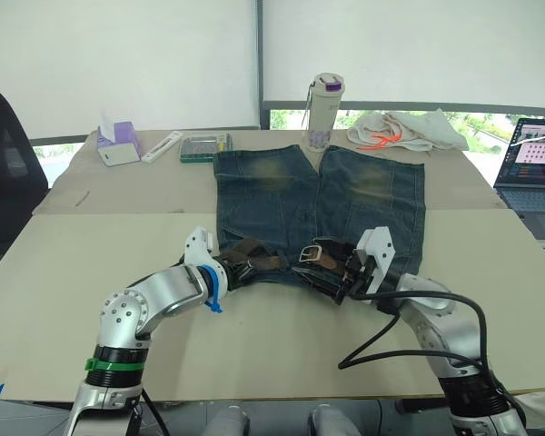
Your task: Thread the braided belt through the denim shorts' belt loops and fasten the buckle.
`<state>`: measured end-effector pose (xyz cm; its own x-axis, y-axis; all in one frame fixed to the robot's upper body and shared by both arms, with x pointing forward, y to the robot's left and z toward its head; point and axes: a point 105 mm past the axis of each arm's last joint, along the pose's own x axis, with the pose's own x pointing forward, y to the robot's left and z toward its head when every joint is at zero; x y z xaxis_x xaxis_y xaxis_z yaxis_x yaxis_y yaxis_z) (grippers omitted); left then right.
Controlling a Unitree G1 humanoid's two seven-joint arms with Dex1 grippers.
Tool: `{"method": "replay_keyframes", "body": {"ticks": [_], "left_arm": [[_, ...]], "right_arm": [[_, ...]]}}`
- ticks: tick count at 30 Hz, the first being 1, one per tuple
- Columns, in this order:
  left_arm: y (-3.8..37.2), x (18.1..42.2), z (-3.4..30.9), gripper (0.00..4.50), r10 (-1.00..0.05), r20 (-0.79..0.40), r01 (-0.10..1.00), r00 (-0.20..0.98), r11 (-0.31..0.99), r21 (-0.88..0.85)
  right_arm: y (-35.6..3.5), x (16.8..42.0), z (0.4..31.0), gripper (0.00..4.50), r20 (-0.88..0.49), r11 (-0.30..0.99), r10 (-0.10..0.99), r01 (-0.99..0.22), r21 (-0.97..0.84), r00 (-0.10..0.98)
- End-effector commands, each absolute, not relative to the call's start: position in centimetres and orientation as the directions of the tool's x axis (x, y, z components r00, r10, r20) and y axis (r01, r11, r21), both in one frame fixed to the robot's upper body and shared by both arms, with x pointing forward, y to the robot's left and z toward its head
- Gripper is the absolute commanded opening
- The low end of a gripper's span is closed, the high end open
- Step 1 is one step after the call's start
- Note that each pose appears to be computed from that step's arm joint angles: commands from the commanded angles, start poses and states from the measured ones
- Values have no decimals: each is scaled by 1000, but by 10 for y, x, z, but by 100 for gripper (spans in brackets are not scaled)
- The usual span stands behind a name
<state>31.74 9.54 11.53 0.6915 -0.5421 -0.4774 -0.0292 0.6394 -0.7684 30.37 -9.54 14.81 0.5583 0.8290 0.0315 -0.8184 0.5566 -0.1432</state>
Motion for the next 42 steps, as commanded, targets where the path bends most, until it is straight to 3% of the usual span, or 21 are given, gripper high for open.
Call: {"method": "replay_keyframes", "body": {"ticks": [1, 10, 21, 30, 42], "left_arm": [[90, 322, 116, 0, -548, -456, -7, 701, 634, -773], [80, 328, 98, 0, -579, -426, 130, 695, 684, -718], [64, 335, 88, 0, -654, -304, 282, 693, 634, -720], [66, 333, 80, 0, -665, -302, 301, 684, 633, -713], [69, 331, 78, 0, -667, -295, 303, 684, 628, -717]], "right_arm": [[-92, 303, 160, 446, 56, 557, 830, -817, -148, 555], [-84, 305, 131, 446, -131, 560, 819, -828, -32, 559], [-91, 322, 111, 446, -256, 734, 679, -648, 204, 688], [-97, 338, 111, 446, -279, 819, 570, -506, 271, 773], [-89, 337, 105, 446, -302, 826, 549, -451, 337, 779]]}}
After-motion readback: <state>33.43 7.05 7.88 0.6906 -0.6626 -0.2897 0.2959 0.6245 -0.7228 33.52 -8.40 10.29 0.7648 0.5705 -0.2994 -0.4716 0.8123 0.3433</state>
